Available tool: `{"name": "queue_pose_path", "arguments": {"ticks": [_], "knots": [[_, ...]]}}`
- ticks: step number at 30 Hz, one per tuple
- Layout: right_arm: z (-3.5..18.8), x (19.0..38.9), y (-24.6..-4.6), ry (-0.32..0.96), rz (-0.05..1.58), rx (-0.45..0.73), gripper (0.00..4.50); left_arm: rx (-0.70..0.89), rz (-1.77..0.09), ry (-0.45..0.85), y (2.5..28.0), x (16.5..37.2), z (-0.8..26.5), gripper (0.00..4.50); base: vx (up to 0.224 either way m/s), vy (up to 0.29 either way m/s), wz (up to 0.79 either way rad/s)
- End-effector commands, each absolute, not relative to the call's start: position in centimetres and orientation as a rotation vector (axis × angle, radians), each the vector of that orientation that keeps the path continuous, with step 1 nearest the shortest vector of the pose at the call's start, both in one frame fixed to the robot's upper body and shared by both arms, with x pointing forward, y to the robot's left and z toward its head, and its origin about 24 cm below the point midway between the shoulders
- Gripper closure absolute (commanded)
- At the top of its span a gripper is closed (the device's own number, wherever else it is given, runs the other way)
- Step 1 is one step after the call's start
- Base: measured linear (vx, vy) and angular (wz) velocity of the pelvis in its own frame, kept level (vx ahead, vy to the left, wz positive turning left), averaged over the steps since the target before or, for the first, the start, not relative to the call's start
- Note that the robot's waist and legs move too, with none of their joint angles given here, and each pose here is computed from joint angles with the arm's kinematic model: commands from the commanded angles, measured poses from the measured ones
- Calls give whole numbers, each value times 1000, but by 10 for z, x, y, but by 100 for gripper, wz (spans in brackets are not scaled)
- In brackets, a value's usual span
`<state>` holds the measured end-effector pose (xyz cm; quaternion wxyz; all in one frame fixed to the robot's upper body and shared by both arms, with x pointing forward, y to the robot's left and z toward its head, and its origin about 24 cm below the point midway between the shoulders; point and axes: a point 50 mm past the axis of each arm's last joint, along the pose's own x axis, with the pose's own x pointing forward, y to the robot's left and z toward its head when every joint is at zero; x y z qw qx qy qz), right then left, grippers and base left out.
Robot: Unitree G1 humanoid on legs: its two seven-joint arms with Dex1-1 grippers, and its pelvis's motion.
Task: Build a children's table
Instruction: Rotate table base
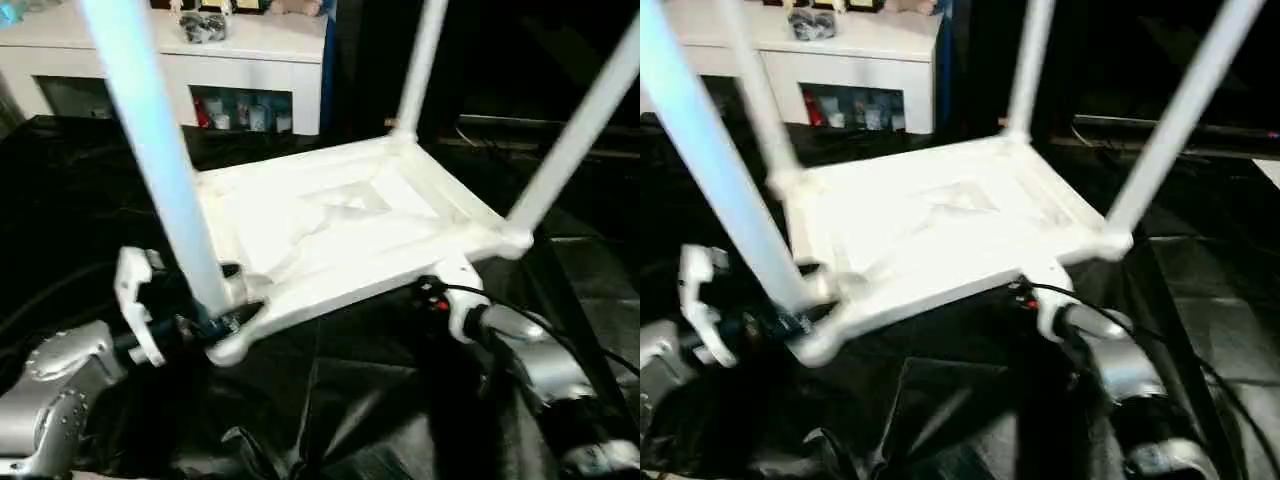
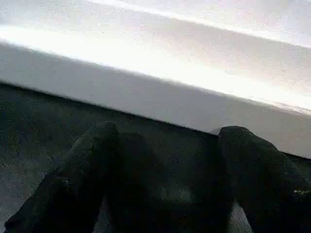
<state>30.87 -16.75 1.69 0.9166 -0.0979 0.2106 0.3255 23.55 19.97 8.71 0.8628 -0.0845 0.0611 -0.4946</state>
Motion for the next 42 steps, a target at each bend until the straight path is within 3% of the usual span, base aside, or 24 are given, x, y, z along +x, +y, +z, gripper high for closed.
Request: {"name": "queue_pose_path", "arguments": {"ticks": [1,10,17,25,32,42], "knots": [[25,316,-153,380,716,-223,78,-200,-1128,143,186,230,90,9,0,0,0],[20,321,-106,365,880,-230,78,-320,-1319,163,146,221,100,9,0,0,0],[19,322,-85,365,949,-231,78,-365,-1405,161,123,220,101,9,0,0,0],[16,315,-64,351,1087,-204,78,-361,-1510,126,77,233,105,9,0,0,0],[16,321,-86,340,997,-228,78,-344,-1485,125,89,231,106,9,-2,0,-3],[21,330,-163,374,757,-279,78,-324,-1428,196,128,212,97,9,0,0,0]]}}
